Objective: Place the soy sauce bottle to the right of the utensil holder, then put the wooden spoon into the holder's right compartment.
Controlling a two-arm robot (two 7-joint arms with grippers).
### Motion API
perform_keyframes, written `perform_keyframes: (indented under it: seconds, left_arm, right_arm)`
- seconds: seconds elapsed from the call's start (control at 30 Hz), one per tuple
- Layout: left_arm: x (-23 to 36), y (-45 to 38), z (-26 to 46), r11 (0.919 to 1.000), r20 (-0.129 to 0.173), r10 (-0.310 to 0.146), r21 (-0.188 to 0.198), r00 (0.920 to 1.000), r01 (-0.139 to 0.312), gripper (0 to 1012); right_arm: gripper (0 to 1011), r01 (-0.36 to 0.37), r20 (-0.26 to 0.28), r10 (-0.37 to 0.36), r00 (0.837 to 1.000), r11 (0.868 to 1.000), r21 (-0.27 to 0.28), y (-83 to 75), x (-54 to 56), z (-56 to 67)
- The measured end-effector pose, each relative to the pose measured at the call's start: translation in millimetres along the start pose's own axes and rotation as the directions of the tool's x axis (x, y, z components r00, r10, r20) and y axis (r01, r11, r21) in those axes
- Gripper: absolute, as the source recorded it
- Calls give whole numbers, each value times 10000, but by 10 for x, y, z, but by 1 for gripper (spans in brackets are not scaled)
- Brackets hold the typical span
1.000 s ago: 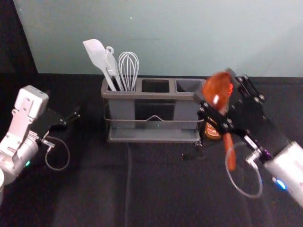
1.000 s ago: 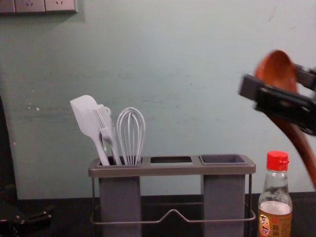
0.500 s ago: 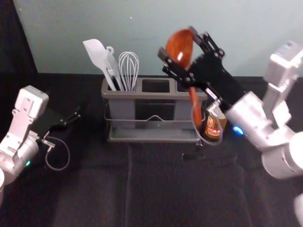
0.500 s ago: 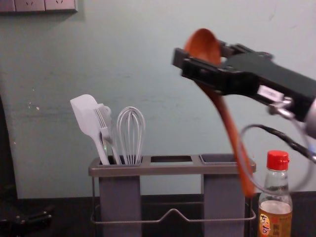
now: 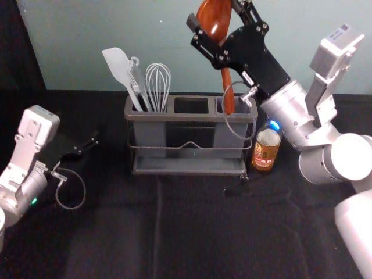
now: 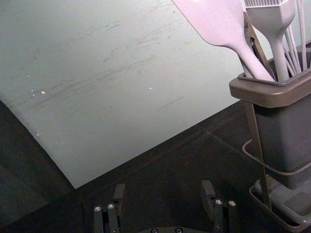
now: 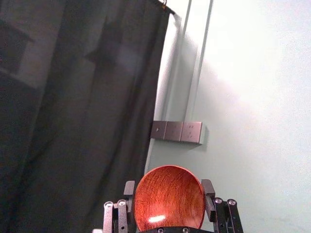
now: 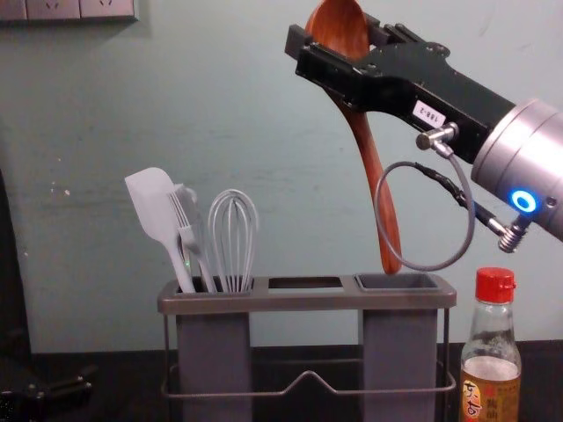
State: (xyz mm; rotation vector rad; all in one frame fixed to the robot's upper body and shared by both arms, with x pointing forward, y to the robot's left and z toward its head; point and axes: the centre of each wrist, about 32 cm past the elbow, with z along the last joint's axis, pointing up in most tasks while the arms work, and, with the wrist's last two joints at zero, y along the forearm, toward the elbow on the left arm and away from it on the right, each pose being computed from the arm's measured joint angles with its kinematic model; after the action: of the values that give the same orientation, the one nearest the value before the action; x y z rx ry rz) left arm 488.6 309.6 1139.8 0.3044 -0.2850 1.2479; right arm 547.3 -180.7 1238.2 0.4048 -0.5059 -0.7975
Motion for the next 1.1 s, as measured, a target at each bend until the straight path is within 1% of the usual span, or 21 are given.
perform_keyframes:
  seconds: [0.1, 0.27, 0.43, 0.5, 0.67, 0.7, 0.77, 0.8, 0.87, 1.1]
  left_arm:
    - [0, 0, 0, 10000, 1, 1, 0, 10000, -1, 1005]
    - [0, 0, 0, 10000, 0, 0, 0, 10000, 0, 1005]
    - [0, 0, 0, 10000, 0, 0, 0, 10000, 0, 1005]
    - [0, 0, 0, 10000, 0, 1, -1, 10000, -1, 1005]
    - [0, 0, 0, 10000, 0, 1, 0, 10000, -1, 1005]
    - [0, 0, 0, 10000, 0, 0, 0, 10000, 0, 1005]
    - [0, 0, 0, 10000, 0, 0, 1, 10000, 0, 1005]
    - [0, 0, 0, 10000, 0, 0, 0, 10000, 0, 1005]
    - [0, 0, 0, 10000, 0, 0, 0, 10000, 0, 1005]
    - [0, 0, 0, 10000, 0, 1, -1, 10000, -1, 1005]
  right_arm:
    - [838, 134, 150, -137, 9998, 9997, 179, 36, 30, -53]
    - [838, 633, 418, -644, 9971, 9976, 267, 52, 68, -159]
    - [838, 1131, 408, -1147, 9926, 9929, 377, 39, 83, -271]
    - [838, 1362, 257, -1374, 9902, 9897, 449, 30, 71, -321]
    - [838, 1696, 103, -1705, 9853, 9837, 593, -3, 51, -412]
    - [838, 1796, 50, -1803, 9836, 9816, 648, -18, 39, -452]
    - [838, 1862, 0, -1867, 9824, 9800, 701, -33, 26, -488]
    - [838, 1925, -52, -1927, 9813, 9784, 750, -51, 12, -525]
    - [838, 1979, -113, -1976, 9802, 9773, 758, -86, -17, -581]
    - [838, 2057, -230, -2046, 9786, 9766, 636, -200, -86, -699]
